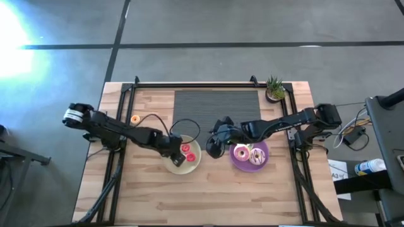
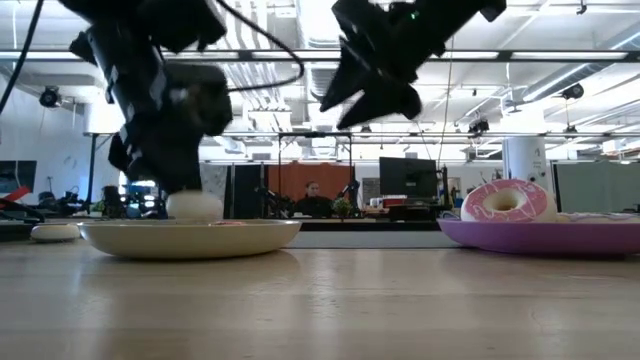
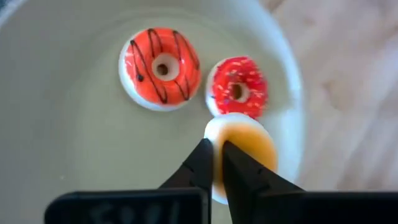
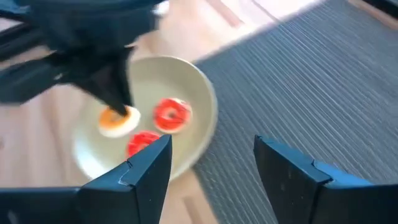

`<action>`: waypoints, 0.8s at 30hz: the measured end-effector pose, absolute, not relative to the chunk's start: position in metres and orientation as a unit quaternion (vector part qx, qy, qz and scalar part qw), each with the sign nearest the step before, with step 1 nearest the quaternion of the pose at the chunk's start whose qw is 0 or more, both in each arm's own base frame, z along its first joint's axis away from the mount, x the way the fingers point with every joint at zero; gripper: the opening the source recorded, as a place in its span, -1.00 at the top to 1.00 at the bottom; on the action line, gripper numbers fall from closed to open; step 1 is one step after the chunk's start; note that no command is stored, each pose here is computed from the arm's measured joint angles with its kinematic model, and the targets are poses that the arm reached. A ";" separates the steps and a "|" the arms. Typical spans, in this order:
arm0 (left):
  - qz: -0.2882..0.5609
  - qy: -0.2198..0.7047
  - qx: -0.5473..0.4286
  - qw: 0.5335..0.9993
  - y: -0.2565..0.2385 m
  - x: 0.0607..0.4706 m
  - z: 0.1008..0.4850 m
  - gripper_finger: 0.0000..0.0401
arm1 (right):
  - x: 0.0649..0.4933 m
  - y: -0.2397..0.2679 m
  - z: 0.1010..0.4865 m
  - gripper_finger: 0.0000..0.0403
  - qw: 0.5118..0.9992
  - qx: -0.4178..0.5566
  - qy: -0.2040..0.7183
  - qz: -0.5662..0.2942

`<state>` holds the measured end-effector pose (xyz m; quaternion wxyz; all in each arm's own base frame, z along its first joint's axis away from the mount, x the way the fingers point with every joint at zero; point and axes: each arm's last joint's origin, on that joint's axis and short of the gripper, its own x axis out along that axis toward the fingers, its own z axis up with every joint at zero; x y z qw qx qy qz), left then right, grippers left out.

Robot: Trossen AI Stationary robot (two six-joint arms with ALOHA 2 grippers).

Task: Pick & Place donuts
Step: Put the small white donut on the white plate

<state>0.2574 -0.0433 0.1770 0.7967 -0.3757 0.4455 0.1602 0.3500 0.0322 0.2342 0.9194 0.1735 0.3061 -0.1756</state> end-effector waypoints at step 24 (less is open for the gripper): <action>-0.016 0.245 -0.546 0.801 0.048 0.255 0.263 1.00 | 0.368 0.057 0.290 -0.09 0.914 -0.324 0.245 -0.005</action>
